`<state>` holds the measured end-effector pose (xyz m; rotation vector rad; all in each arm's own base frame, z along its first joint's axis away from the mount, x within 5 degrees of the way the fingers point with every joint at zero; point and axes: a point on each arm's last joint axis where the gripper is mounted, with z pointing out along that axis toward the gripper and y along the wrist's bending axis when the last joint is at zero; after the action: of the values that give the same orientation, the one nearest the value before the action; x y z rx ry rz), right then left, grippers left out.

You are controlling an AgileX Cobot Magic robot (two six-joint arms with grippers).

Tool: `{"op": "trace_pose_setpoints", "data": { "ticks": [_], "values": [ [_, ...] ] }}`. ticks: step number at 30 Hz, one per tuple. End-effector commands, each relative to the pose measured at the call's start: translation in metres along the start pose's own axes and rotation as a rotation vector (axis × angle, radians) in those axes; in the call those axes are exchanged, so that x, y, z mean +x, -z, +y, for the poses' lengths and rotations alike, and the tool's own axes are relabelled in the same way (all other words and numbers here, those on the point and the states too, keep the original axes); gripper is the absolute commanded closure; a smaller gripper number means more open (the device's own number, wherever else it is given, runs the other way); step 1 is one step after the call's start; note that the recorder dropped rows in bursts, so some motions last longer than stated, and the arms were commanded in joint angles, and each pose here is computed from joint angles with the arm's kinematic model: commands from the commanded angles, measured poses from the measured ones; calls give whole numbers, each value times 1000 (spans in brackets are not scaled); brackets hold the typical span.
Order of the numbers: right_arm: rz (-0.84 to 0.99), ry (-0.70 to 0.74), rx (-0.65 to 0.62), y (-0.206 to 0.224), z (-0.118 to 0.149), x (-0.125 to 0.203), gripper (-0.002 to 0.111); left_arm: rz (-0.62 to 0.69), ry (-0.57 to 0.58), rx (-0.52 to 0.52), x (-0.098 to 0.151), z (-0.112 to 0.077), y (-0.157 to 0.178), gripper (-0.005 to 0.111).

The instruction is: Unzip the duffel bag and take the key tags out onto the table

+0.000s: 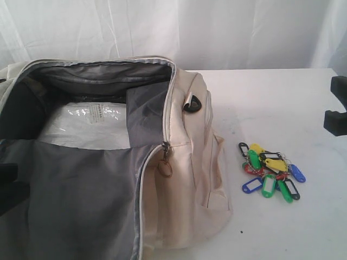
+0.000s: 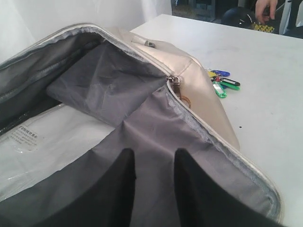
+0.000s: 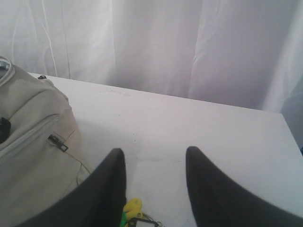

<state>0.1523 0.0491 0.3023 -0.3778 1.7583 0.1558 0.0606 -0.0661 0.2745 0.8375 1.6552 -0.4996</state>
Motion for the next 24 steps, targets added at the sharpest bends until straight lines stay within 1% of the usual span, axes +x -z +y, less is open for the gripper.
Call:
{"op": "trace_pose_setpoints", "data": {
  "ticks": [1, 8, 12, 14, 18, 21, 24],
  "values": [
    [-5, -16, 6, 1, -1, 1, 69, -5, -7, 3, 1, -1, -1, 72],
    [-5, -16, 6, 1, -1, 1, 69, -3, -7, 2, 1, 0, -1, 72],
    [-5, -16, 6, 1, -1, 1, 69, -4, -56, -9, 1, 1, -1, 72],
    [-5, -16, 6, 1, -1, 1, 69, -2, -18, -5, 1, 0, -1, 72],
    [-5, -16, 6, 1, -1, 1, 69, 13, 145, 19, 3, -2, 1, 72],
    [-5, -16, 6, 1, -1, 1, 69, -18, 170, -36, 2, 4, 6, 72],
    [-5, -16, 6, 1, -1, 1, 69, -47, 211, -148, 3, 14, 14, 72]
  ]
}}
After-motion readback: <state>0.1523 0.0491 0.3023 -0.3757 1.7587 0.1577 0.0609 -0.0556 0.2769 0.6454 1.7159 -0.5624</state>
